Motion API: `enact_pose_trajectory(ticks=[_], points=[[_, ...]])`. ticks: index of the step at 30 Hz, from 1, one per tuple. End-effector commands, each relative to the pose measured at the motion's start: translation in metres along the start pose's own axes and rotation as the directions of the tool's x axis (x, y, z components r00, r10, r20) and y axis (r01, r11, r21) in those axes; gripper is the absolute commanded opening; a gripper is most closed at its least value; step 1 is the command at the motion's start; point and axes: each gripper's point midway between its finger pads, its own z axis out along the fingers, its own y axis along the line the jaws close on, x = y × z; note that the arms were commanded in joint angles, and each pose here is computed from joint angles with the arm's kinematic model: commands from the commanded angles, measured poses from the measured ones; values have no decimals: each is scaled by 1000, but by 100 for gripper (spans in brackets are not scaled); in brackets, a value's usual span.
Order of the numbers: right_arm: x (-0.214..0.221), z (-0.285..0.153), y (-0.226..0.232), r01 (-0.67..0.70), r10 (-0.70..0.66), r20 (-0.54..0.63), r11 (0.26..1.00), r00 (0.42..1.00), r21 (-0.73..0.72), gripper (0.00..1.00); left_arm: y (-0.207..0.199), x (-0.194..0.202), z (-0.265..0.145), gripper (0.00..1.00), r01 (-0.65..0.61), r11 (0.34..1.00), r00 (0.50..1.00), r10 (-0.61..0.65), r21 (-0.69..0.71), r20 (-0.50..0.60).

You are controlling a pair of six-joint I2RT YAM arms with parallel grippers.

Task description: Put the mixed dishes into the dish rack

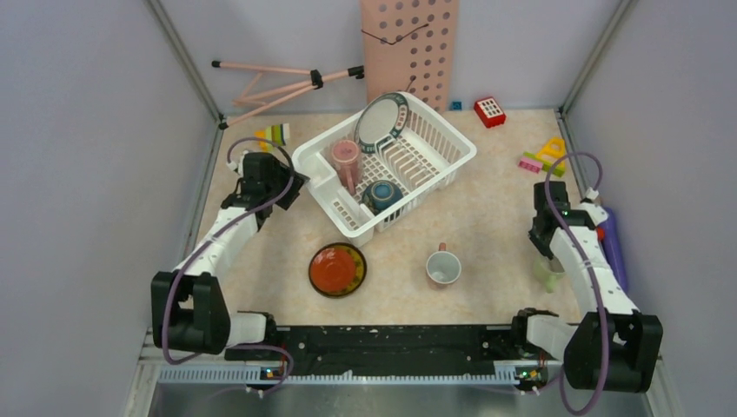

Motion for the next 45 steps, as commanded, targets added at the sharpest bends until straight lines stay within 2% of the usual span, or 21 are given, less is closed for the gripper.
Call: enact_pose_trajectory(ticks=[1, 7, 9, 12, 15, 19, 21, 25, 27, 29, 30, 33, 36, 40, 45], points=[[-19, -8, 15, -75, 80, 58, 994, 995, -82, 0, 4, -30, -13, 63, 1, 1000, 987, 0, -8, 163], [-38, -38, 27, -66, 78, 61, 982, 995, -177, 0, -11, -32, -28, 74, -37, 998, 981, 27, 47, 190], [-46, -57, 44, -54, 73, 55, 957, 996, -284, 0, -22, -31, -34, 75, -124, 988, 977, 105, 93, 185], [-55, -98, 77, -20, 45, 37, 861, 998, -508, 0, -48, -20, -49, 78, -262, 939, 960, 230, 225, 158], [-62, -153, 109, 23, 3, 34, 686, 999, -728, 0, -71, -8, -64, 80, -335, 866, 942, 299, 370, 154], [-73, -220, 127, 52, -2, 57, 446, 998, -894, 0, -107, 22, -91, 81, -329, 727, 931, 357, 603, 78], [-78, -253, 134, 51, 21, 60, 310, 998, -950, 0, -123, 36, -107, 93, -321, 659, 920, 388, 680, 58], [-72, -302, 146, -18, 6, -18, 16, 1000, -1000, 0, -148, 63, -136, 96, -299, 573, 906, 423, 763, 38], [-68, -326, 150, -66, -18, -64, -169, 998, -983, 0, -161, 77, -151, 97, -257, 528, 908, 418, 809, 15], [-64, -337, 152, -150, -50, -141, -301, 989, -942, 0, -178, 83, -170, 94, -206, 449, 917, 400, 870, 11], [-63, -340, 152, -190, -72, -176, -342, 982, -920, 0, -183, 86, -178, 93, -190, 410, 916, 401, 892, 11], [-61, -348, 154, -269, -134, -235, -403, 963, -875, 0, -196, 90, -190, 92, -185, 322, 908, 417, 929, 36], [-57, -358, 158, -322, -195, -263, -407, 945, -855, 0, -209, 96, -195, 95, -213, 253, 890, 450, 944, 80], [-48, -374, 161, -369, -268, -278, -398, 922, -840, 0, -226, 109, -182, 98, -224, 244, 874, 479, 944, 84], [-42, -390, 161, -424, -348, -292, -405, 891, -810, 0, -238, 127, -178, 98, -191, 194, 858, 509, 962, 68]])
